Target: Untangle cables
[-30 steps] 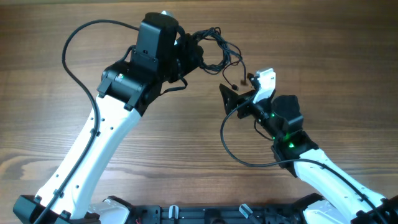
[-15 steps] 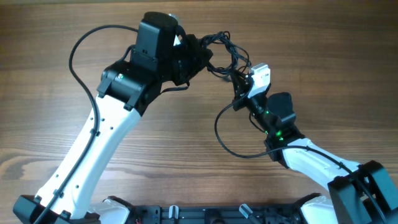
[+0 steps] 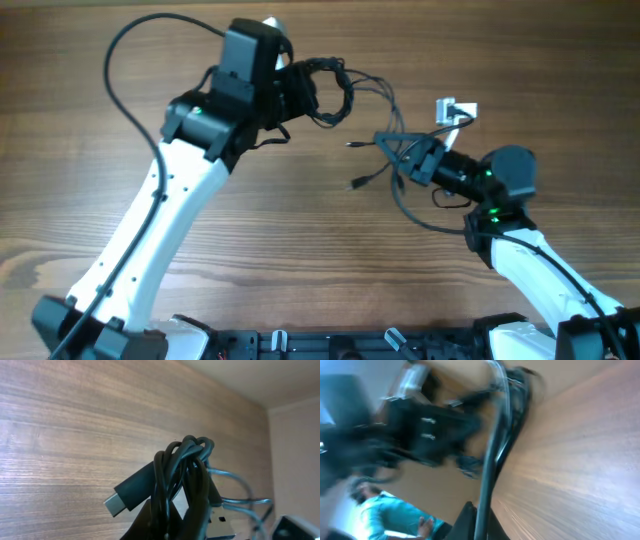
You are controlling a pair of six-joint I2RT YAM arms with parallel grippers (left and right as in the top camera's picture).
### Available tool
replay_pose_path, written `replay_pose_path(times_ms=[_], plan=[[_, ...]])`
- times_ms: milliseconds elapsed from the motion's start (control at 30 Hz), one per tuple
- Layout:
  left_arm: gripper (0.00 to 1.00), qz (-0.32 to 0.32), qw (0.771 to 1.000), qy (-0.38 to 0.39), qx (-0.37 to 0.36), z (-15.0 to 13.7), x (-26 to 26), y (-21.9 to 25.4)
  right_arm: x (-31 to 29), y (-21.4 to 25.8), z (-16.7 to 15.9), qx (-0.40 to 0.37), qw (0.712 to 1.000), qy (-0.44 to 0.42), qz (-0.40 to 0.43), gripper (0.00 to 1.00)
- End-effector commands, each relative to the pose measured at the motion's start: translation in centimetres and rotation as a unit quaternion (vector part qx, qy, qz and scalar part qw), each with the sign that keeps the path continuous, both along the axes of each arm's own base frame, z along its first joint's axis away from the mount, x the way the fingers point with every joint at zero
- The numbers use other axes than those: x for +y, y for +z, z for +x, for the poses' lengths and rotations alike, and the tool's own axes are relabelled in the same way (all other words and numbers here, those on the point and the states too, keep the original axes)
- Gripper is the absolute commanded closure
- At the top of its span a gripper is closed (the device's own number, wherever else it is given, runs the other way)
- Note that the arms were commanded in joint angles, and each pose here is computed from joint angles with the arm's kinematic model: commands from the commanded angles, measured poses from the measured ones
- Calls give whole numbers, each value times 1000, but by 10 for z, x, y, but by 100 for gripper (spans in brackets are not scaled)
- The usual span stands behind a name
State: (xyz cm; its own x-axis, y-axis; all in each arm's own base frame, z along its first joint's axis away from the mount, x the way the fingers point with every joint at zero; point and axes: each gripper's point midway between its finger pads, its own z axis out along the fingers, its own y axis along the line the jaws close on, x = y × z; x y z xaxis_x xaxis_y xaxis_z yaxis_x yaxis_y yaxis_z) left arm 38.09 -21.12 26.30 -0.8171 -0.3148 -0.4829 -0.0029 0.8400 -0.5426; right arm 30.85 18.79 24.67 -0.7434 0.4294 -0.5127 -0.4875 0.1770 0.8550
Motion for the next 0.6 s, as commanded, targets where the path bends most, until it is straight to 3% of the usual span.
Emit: replay_pose_path(times_ms=[0, 100, 200, 367, 567], plan=[[96, 20, 999, -37, 1, -7, -27, -12, -9, 31, 4, -26, 998, -26, 41, 96], [96, 38, 998, -51, 11, -15, -41, -24, -23, 34, 23, -18, 994, -90, 59, 96], [96, 67, 997, -43, -1, -19, -44, -29, -42, 38, 39, 36, 983, -142, 112, 96], [96, 72, 995, -69, 2, -35, -62, -32, -74, 41, 60, 87, 955, -216, 183, 96], [96, 73, 992, -102, 9, -58, -87, -36, -98, 41, 73, 95, 928, -286, 218, 96]])
